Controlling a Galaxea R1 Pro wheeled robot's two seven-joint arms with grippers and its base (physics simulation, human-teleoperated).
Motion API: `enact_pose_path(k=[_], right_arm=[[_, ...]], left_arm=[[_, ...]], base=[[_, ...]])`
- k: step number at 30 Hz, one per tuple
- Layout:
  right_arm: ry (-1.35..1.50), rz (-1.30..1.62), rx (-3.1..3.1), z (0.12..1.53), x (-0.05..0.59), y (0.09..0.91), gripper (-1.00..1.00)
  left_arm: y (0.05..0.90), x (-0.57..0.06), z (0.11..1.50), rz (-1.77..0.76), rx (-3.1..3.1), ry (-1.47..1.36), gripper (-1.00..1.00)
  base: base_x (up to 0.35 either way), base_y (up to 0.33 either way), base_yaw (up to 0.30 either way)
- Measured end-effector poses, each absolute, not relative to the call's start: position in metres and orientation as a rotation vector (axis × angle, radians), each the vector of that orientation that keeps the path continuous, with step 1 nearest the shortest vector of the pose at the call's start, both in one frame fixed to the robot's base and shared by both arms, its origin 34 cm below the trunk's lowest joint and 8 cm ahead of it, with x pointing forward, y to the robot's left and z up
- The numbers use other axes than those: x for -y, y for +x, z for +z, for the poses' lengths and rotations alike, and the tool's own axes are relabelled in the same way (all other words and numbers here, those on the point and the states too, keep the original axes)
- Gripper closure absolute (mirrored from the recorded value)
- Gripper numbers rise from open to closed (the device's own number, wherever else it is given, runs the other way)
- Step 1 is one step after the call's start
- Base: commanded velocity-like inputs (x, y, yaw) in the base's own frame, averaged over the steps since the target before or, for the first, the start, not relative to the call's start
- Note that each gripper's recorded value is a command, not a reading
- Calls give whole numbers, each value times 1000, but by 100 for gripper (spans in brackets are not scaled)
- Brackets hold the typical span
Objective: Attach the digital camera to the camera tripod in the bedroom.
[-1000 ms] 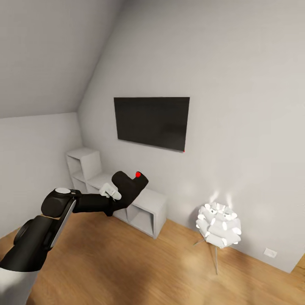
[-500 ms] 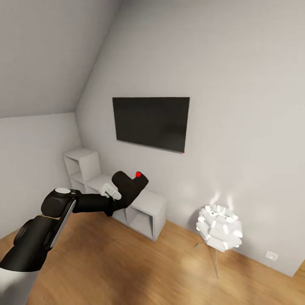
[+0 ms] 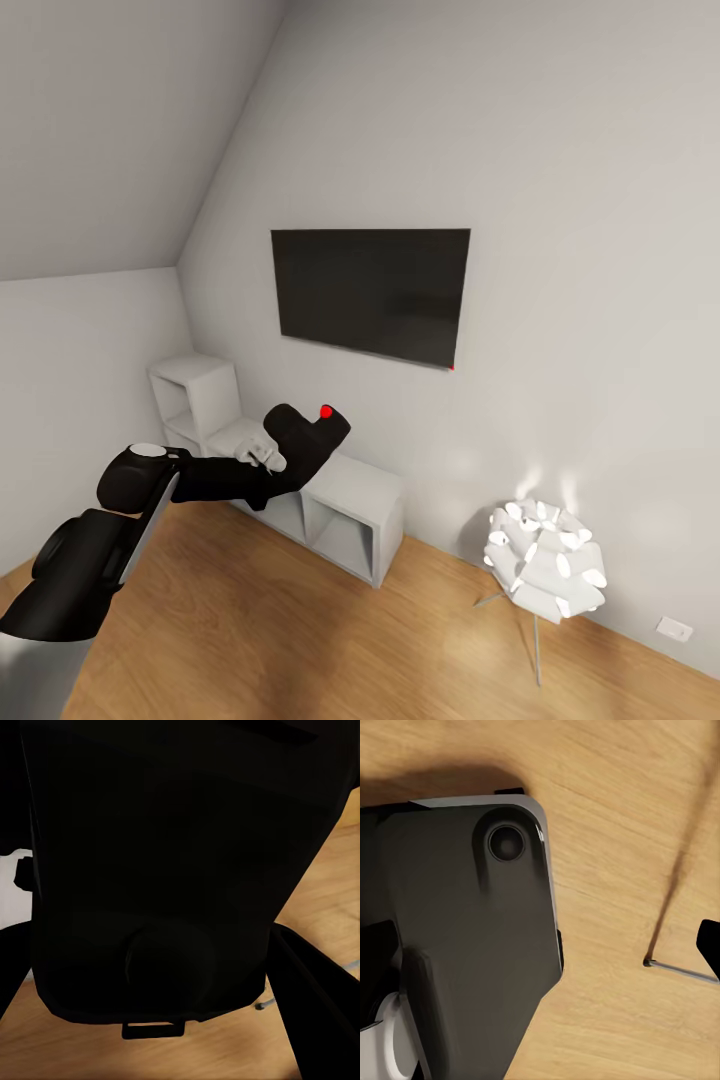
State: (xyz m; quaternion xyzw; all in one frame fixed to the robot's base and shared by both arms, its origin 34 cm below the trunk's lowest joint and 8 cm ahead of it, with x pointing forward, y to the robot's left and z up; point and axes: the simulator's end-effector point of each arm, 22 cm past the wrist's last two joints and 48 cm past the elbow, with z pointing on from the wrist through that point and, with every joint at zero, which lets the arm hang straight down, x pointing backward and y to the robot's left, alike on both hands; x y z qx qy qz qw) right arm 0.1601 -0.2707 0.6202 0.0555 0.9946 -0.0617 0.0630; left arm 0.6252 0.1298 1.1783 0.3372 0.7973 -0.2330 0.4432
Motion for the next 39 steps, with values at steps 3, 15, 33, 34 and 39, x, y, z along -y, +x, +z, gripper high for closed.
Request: enact_pose_path(k=[3, 15, 33, 34, 39], right_arm=[[167, -187, -3005, 620, 271, 160, -100], [168, -187, -3005, 620, 271, 160, -100], [168, -187, -3005, 620, 271, 160, -100], [168, -187, -3005, 620, 271, 160, -100], [168, -187, -3005, 620, 271, 160, -100]], left_arm=[[625, -130, 1178, -578, -1977, 836, 100], [625, -130, 1178, -579, -1977, 837, 100], [625, -130, 1178, -578, -1977, 836, 100], [625, -130, 1178, -577, -1977, 837, 100], [625, -130, 1178, -578, -1977, 838, 100]], base=[[110, 48, 45], [19, 8, 201], [176, 0, 50], [145, 0, 1], [64, 0, 1]])
